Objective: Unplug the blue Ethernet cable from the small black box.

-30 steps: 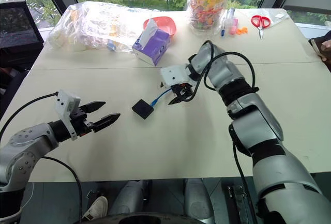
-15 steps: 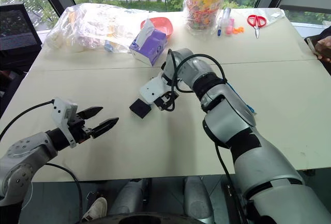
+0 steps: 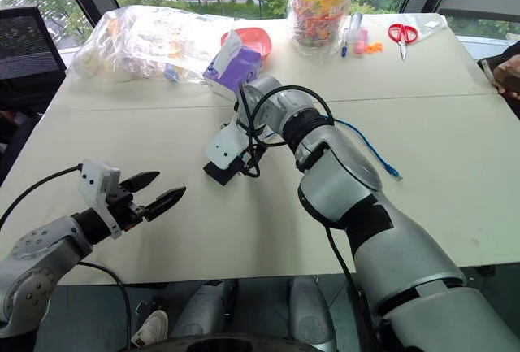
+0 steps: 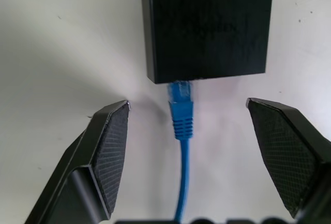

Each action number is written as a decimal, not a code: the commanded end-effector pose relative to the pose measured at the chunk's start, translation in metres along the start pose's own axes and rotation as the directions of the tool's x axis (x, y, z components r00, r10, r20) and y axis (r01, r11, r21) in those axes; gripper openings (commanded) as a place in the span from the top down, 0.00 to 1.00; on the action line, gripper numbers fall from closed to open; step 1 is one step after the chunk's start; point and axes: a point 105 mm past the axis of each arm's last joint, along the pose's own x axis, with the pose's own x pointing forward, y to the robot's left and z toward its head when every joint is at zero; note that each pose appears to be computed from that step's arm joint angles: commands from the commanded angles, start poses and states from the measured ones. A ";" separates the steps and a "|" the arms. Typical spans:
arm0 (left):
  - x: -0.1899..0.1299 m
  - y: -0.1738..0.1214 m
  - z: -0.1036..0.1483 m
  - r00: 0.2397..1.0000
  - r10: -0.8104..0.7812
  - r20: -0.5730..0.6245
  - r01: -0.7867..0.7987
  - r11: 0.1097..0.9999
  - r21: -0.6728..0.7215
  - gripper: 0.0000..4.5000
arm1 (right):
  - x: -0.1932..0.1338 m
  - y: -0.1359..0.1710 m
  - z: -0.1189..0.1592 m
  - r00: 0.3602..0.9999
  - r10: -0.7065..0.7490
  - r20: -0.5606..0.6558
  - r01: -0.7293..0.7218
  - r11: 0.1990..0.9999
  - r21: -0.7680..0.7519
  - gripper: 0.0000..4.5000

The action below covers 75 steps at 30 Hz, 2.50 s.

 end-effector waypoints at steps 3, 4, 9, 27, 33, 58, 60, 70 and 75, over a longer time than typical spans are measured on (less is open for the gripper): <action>-0.003 -0.004 0.012 0.999 0.005 0.051 -0.007 0.999 0.040 0.00 | -0.001 -0.002 0.001 1.000 0.018 -0.020 -0.018 1.000 -0.005 0.17; -0.003 -0.003 0.012 0.999 0.007 0.051 -0.009 0.999 0.040 0.00 | -0.001 -0.001 0.001 0.999 0.025 -0.020 -0.025 1.000 -0.008 0.17; -0.005 -0.003 0.012 0.999 0.011 0.051 -0.014 0.999 0.043 0.00 | 0.000 0.005 0.008 0.996 0.093 0.014 -0.093 0.995 -0.028 0.30; 0.008 0.006 0.057 0.975 0.026 0.221 -0.042 0.997 0.072 0.00 | -0.033 -0.048 0.010 0.890 -0.441 0.115 0.448 0.893 -0.042 1.00; 0.030 -0.017 0.075 0.958 -0.093 0.270 0.092 0.996 0.016 0.00 | -0.053 -0.043 -0.032 0.642 -0.767 0.001 0.750 0.627 -0.211 1.00; 0.064 -0.037 0.096 0.933 -0.276 0.230 0.246 0.958 0.149 0.00 | -0.083 0.029 -0.008 0.275 -0.962 0.005 0.958 0.273 -0.089 1.00; 0.065 -0.036 0.098 0.932 -0.272 0.239 0.241 0.959 0.151 0.00 | -0.084 0.030 -0.007 0.279 -0.960 0.007 0.957 0.277 -0.088 1.00; 0.070 -0.043 0.100 0.915 -0.306 0.264 0.268 0.948 0.171 0.61 | -0.083 0.031 -0.002 0.293 -0.956 0.024 0.953 0.290 -0.085 1.00; 0.072 -0.042 0.096 0.916 -0.308 0.258 0.272 0.948 0.165 0.91 | -0.081 0.032 0.000 0.299 -0.954 0.029 0.951 0.295 -0.092 1.00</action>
